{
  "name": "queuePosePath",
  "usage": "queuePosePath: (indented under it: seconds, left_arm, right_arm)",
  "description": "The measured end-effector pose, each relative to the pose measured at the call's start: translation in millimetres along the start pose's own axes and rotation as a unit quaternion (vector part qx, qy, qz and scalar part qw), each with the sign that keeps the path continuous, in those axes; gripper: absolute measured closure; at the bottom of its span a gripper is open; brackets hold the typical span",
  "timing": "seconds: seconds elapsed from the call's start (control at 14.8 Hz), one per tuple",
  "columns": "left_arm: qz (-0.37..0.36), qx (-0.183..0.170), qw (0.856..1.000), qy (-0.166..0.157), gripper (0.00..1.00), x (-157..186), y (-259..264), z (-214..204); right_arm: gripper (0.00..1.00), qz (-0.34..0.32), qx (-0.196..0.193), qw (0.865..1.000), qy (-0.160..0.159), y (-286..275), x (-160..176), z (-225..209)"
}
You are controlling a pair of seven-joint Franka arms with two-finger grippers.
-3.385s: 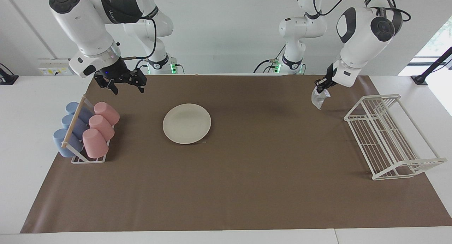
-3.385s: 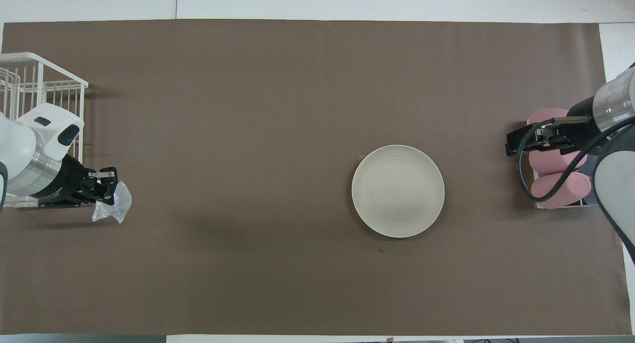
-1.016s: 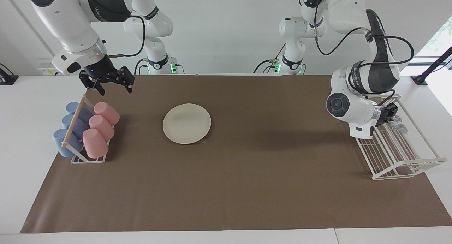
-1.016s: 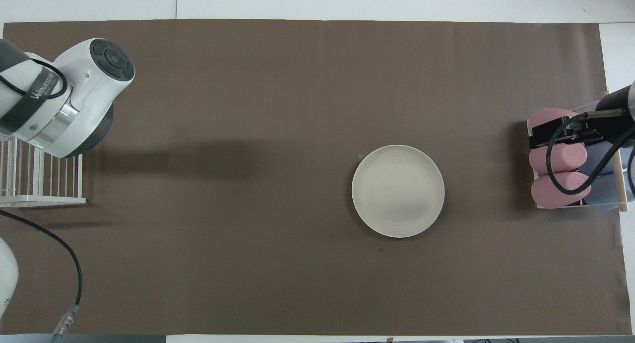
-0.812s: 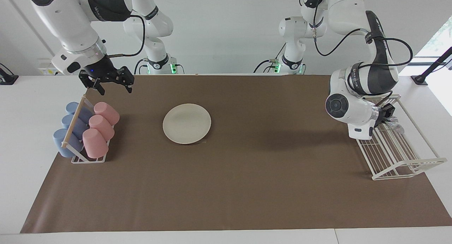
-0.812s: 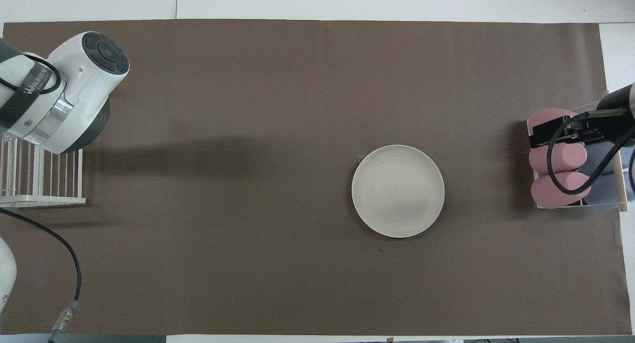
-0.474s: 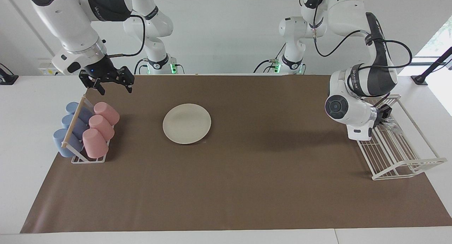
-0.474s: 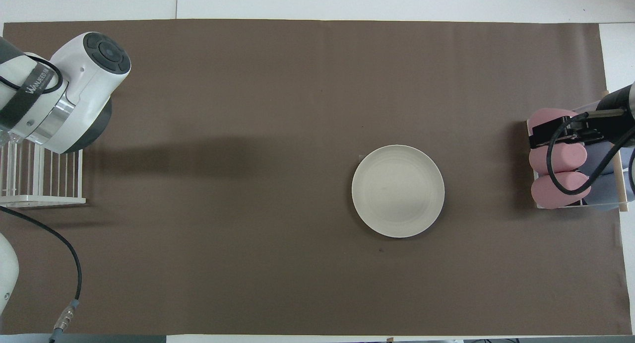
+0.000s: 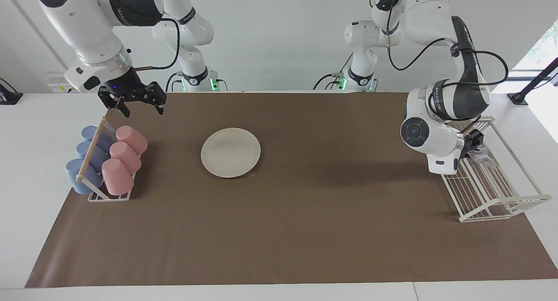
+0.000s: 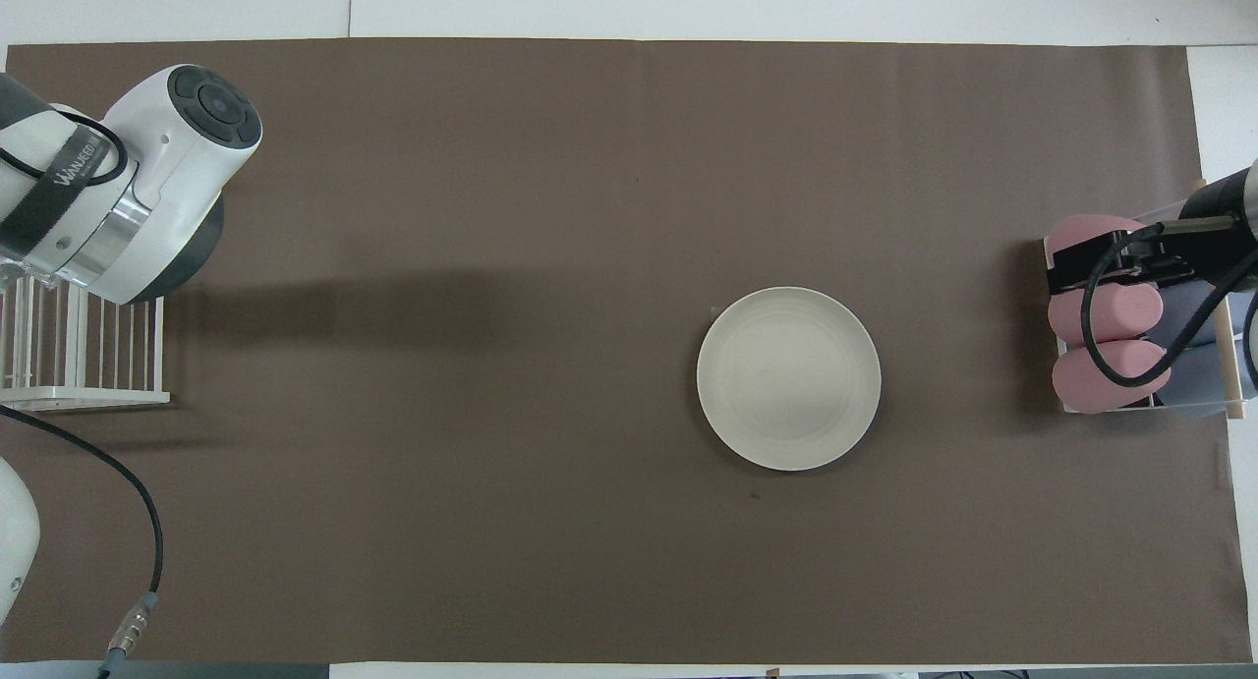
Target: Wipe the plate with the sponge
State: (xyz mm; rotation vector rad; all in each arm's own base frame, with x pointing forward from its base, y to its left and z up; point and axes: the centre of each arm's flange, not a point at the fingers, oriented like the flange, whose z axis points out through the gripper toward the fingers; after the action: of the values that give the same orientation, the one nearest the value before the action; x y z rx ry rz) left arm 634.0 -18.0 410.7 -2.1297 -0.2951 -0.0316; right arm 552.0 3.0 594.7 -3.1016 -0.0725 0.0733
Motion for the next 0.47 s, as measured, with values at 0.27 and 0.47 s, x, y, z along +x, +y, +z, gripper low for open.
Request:
queuePosePath:
  seconds: [0.27, 0.47]
  left_arm:
    - [0.0, -0.002, 1.0, 0.002, 0.12, 0.5, 0.6, -0.6]
    - [0.0, -0.008, 1.0, -0.002, 0.0, -0.4, 1.7, -0.7]
  right_arm:
    - [0.0, 0.0, 0.0, 1.0, 0.0, 0.0, 0.0, 0.0]
    - [0.0, 0.0, 0.0, 1.0, 0.0, 0.0, 0.0, 0.0]
